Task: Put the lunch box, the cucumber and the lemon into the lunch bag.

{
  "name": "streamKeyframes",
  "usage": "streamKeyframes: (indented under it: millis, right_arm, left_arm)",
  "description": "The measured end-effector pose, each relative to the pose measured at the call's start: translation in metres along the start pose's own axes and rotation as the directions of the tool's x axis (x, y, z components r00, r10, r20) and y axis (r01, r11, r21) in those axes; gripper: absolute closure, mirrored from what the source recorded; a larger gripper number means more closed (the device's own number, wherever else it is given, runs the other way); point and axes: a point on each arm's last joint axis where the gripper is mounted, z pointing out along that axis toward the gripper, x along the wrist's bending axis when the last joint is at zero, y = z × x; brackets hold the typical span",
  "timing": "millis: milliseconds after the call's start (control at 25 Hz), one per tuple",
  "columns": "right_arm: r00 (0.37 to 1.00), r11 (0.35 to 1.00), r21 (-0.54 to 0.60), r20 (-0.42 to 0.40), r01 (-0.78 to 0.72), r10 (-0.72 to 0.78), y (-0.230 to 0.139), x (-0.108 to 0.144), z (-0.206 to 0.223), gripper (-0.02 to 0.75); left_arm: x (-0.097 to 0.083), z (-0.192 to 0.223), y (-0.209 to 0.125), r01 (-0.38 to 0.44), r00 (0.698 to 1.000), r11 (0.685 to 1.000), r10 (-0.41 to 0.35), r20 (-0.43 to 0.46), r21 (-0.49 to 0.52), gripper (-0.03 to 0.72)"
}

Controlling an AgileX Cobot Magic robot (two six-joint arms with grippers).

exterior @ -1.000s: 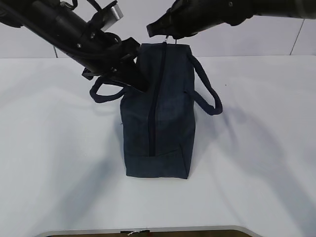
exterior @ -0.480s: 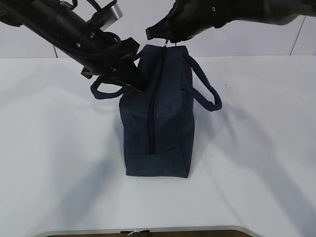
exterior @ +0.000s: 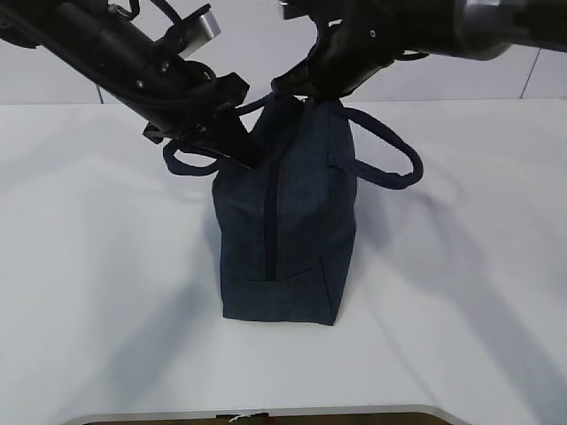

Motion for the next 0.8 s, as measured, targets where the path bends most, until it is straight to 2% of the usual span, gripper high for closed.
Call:
streamKeyframes:
  millis: [280,560,680,800]
  right_arm:
    - [1.0,0.999,0.038,-0.007,-0.028,0.028,-0.004,0.001,0.007,0.733]
    - [0.997,0.994,0.072,-0.02,-0.076,0.078,0.012,-0.001,-0.004,0.733]
    - [0.994,0.992,0.085,-0.045,-0.092,0.096,0.016,0.0,-0.007,0.733]
    - [0.992,0.989,0.102,-0.062,-0.106,0.112,0.017,0.0,-0.009,0.733]
  left_arm:
    - [0.001,0.0,0.0,-0.004,1.0,1.0,0.005,-0.009,0.004,0.702]
    - [0.0,0.0,-0.002,-0.005,1.0,1.0,0.005,-0.003,0.018,0.696]
    - [0.0,0.0,-0.003,0.0,1.0,0.999,0.0,0.001,0.033,0.671]
    - [0.0,0.0,-0.004,0.006,1.0,0.999,-0.006,0.004,0.041,0.61]
